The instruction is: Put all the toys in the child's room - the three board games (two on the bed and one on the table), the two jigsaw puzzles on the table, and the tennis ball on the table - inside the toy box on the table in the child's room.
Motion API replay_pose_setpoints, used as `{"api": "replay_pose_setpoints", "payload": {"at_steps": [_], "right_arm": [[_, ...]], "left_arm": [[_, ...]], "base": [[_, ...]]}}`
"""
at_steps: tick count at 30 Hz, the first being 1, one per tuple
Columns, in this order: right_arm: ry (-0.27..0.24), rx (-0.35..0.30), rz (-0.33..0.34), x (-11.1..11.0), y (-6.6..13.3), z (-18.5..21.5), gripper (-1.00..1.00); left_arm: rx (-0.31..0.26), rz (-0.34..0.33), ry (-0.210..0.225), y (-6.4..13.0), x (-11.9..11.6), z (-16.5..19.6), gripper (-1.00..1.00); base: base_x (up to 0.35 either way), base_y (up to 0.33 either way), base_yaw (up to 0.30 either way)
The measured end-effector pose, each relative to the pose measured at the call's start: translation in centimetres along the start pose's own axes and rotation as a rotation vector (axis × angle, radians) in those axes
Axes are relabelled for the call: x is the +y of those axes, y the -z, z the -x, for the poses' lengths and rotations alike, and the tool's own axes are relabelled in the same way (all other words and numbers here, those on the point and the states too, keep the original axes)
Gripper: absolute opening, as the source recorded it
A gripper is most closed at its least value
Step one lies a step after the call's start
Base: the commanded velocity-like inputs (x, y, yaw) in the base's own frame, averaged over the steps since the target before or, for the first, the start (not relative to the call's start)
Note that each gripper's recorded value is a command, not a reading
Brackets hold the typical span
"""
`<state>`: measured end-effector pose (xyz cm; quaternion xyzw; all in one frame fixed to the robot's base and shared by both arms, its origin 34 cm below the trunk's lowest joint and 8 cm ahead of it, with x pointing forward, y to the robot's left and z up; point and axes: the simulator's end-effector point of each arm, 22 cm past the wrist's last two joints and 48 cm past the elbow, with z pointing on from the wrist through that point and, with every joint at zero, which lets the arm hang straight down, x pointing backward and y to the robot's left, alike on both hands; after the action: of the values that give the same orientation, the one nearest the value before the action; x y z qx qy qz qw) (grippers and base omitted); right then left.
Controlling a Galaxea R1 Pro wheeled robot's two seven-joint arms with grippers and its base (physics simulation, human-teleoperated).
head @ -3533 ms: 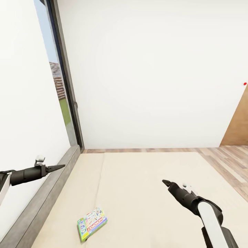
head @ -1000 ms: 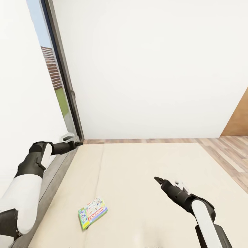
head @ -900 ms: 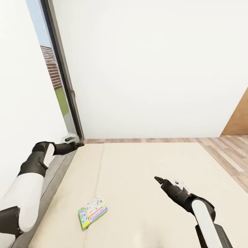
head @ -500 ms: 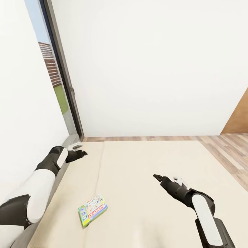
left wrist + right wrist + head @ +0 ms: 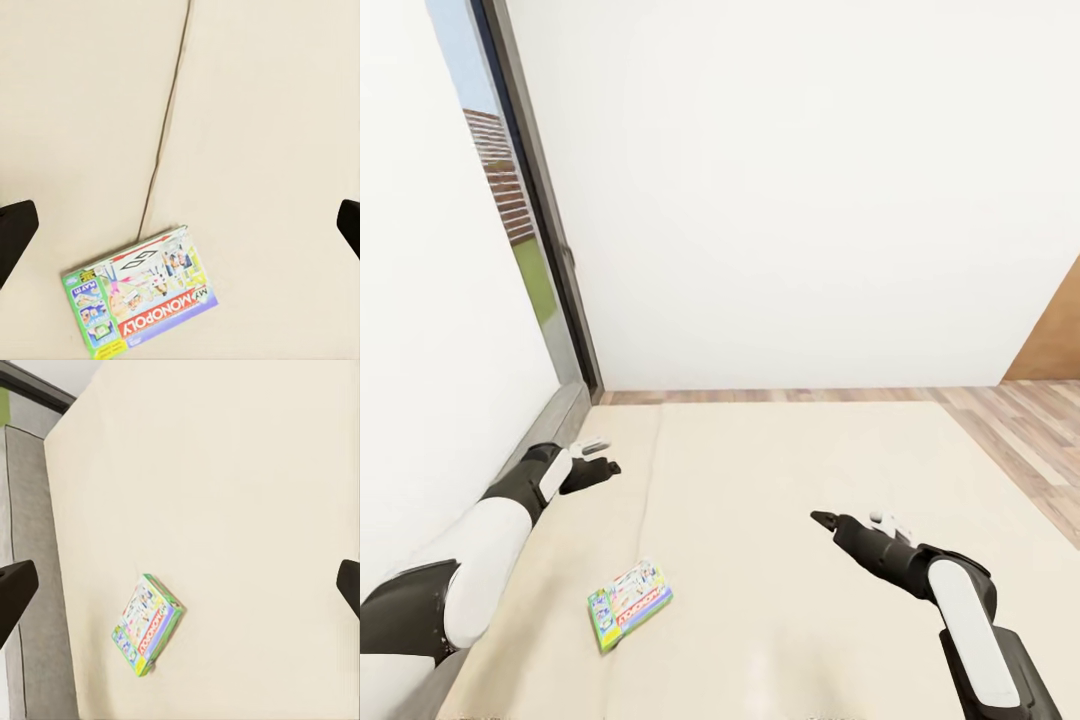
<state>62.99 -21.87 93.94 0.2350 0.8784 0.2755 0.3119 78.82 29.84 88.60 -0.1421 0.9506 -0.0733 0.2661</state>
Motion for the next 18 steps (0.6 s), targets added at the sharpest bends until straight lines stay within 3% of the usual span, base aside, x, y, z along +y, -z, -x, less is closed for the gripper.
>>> {"api": "replay_pose_setpoints", "payload": {"at_steps": [7,18], "right_arm": [[0.012,0.032,0.014,-0.2,-0.1,-0.5,1.00],[0.030,0.088,0.149,2.3,-0.1,-1.0,1.00]], "left_arm": [[0.030,0.012,0.001,-1.1,0.6,-1.5,1.00],[0.056,0.022,0.003,-2.1,1.2,-2.7,1.00]], "base": [[0.000,0.000,0.000],[0.000,0.000,0.000]]}}
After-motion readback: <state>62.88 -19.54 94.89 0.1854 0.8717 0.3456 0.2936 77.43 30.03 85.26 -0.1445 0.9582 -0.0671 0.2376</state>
